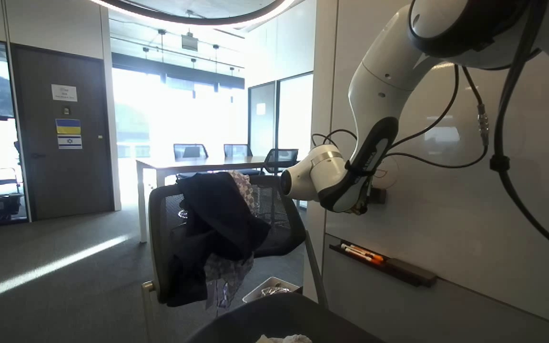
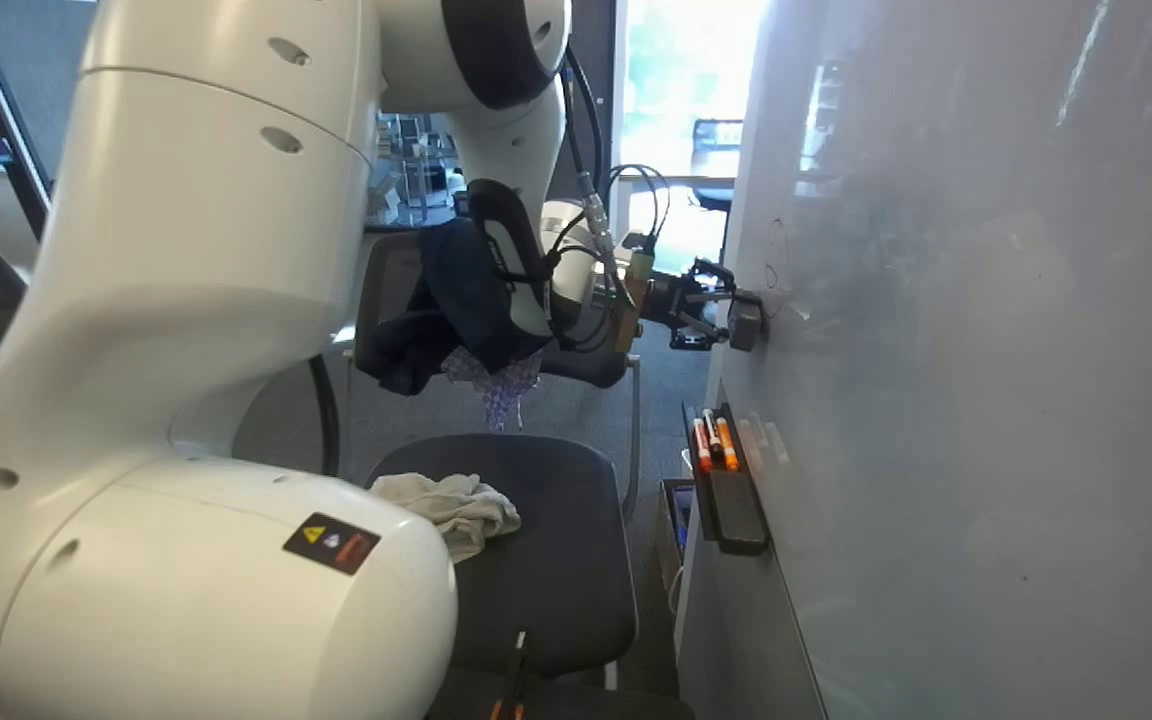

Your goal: Use the eraser from the seat to wipe the whiteboard.

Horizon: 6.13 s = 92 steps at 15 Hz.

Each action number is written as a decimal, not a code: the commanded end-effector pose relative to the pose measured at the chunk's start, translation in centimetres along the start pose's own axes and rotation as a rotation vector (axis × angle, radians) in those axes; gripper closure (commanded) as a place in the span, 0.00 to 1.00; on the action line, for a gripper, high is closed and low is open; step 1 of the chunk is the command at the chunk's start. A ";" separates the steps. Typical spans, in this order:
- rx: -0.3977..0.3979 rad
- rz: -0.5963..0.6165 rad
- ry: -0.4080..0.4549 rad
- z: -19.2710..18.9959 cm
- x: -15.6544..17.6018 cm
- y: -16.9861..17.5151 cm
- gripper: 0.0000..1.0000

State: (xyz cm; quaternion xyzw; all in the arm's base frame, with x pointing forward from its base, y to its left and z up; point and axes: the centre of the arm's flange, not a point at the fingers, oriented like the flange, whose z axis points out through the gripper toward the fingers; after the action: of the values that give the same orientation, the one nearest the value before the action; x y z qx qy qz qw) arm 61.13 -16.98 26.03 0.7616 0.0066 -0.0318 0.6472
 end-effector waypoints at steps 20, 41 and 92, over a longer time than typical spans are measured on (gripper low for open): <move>-0.099 -0.011 0.009 0.4 1.6 1.8 0.69; -0.167 0.209 -0.123 3.4 -1.4 8.0 0.69; -0.146 0.171 0.082 5.6 -1.5 -1.2 0.69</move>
State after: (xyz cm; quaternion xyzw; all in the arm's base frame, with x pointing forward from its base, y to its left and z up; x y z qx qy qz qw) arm 57.35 -17.82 27.95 0.6963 -0.0378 0.0951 0.7105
